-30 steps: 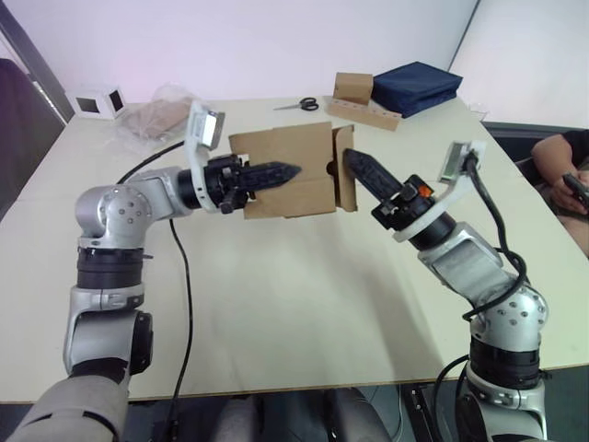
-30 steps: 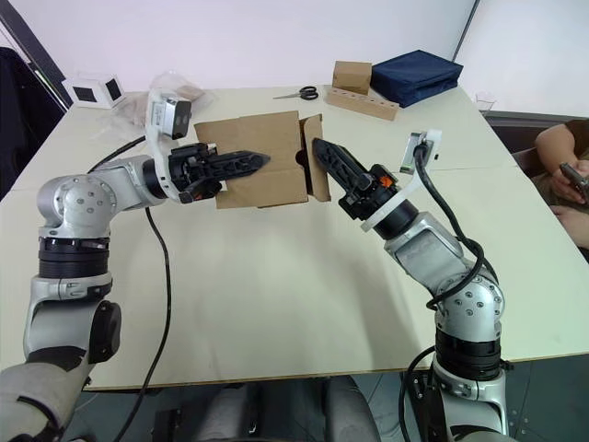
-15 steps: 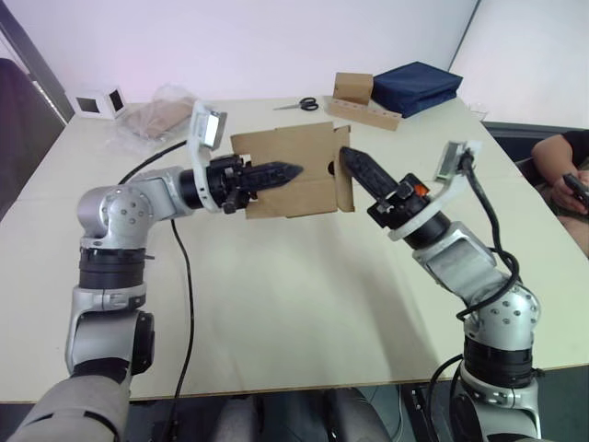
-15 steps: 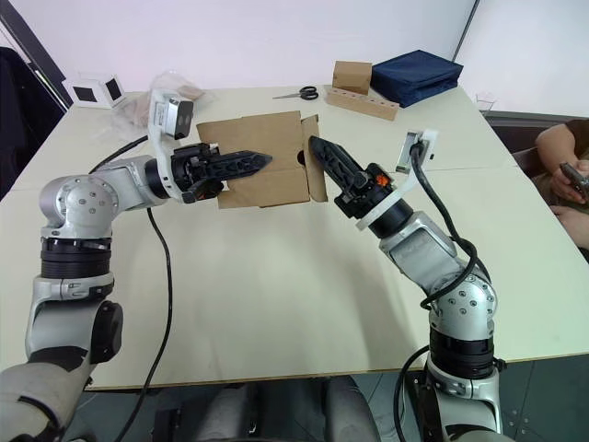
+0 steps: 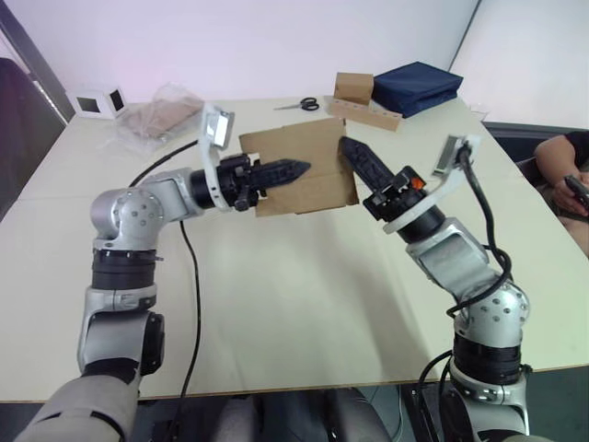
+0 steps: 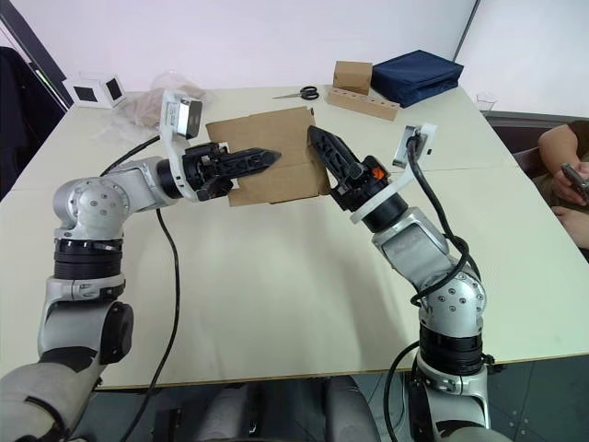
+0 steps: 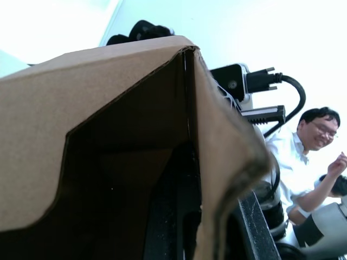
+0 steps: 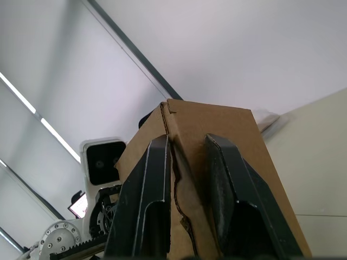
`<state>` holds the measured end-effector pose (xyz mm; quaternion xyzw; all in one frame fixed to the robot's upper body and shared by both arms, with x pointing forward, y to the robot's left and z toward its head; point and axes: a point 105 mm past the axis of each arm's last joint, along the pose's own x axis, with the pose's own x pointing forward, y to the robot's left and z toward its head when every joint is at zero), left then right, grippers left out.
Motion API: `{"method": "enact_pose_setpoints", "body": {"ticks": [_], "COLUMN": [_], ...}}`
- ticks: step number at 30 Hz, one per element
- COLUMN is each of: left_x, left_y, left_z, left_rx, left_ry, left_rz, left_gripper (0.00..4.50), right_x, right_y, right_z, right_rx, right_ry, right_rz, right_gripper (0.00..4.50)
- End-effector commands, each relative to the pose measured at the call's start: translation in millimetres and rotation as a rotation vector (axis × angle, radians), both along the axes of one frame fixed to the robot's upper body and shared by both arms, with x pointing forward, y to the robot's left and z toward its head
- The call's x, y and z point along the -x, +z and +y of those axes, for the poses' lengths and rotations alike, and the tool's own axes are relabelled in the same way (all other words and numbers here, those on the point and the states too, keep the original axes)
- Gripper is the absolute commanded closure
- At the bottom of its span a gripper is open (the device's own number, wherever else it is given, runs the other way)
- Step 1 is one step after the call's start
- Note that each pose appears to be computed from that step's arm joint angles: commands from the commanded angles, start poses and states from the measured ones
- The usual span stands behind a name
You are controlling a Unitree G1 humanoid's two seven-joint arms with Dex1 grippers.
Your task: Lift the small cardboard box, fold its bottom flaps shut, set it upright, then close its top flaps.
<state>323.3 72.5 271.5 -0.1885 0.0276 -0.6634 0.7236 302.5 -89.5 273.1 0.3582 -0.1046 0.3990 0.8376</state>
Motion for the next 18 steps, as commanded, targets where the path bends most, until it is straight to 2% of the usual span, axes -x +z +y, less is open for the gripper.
{"method": "enact_pose_setpoints", "body": {"ticks": [1,12,18], "left_x": [-1.2,-7.9,-4.1], "left_y": [12.8,20.1,20.0], "left_z": [-2.2,-6.7,-6.5], "left_rx": [0.063,0.15,0.147], "left_ry": [0.043,0.109,0.098], "left_rz": [-0.042,-0.016,-0.02], "left_gripper": [4.5,4.5,4.5], "right_x": [13.4,9.4,10.9], "right_y": [19.6,16.5,15.5], "right_z": [16.1,27.2,25.0], "right_rx": [-0.031,-0.086,-0.081], "right_ry": [0.046,0.05,0.052], "right_rz": [-0.075,-0.024,-0.024], "right_gripper": [3.53,3.53,3.53]}}
